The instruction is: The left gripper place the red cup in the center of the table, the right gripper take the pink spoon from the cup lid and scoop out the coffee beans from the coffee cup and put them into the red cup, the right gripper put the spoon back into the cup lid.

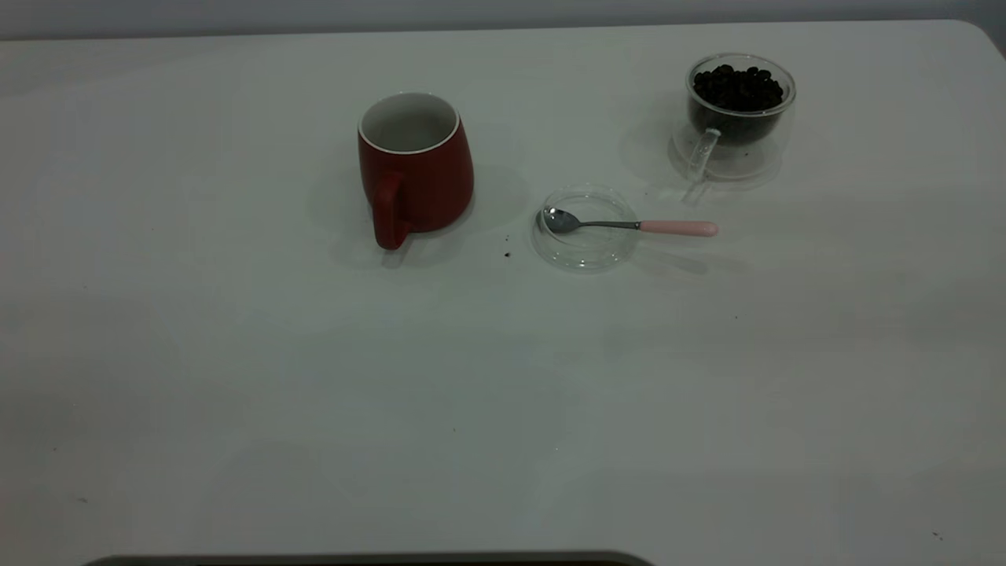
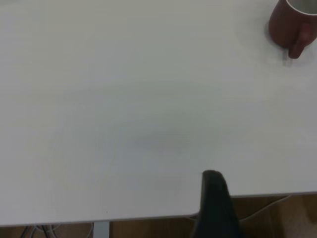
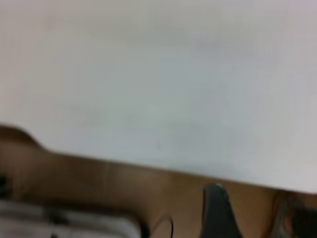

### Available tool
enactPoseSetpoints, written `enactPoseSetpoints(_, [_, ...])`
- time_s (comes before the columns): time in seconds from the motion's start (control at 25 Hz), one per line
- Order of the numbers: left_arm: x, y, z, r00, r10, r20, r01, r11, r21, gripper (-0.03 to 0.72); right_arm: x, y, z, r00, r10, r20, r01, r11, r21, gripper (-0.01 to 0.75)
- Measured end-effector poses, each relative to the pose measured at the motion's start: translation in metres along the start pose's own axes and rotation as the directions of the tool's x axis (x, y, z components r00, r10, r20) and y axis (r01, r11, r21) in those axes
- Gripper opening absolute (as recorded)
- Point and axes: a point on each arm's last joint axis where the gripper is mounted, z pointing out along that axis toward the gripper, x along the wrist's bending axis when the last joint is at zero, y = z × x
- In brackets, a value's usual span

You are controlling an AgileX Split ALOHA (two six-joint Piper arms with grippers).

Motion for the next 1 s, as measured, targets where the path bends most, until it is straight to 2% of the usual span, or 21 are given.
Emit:
enactPoseSetpoints(0.2, [0.000, 0.000, 0.000, 1.000, 0.000, 0.000, 0.000, 1.000, 0.000, 0.569, 0.003, -0.023, -0.023, 0.998, 0.030, 0.054, -0.020, 0.985, -0.174, 0.512])
enactPoseSetpoints(0.4, [0.000, 0.000, 0.000, 1.000, 0.000, 0.000, 0.000, 1.000, 0.000, 0.569, 0.007, -0.036, -0.033, 0.997, 0.040, 0.064, -0.021, 0.963, -0.270, 0.512])
enactPoseSetpoints(0.72, [0.000, 0.000, 0.000, 1.000, 0.000, 0.000, 0.000, 1.000, 0.000, 0.569, 0.007, -0.039, -0.036, 0.997, 0.040, 0.064, -0.019, 0.955, -0.295, 0.512])
enactPoseSetpoints(1.0, [0.000, 0.000, 0.000, 1.000, 0.000, 0.000, 0.000, 1.000, 0.000, 0.569, 0.008, -0.041, -0.035, 0.997, 0.038, 0.060, -0.021, 0.964, -0.266, 0.512])
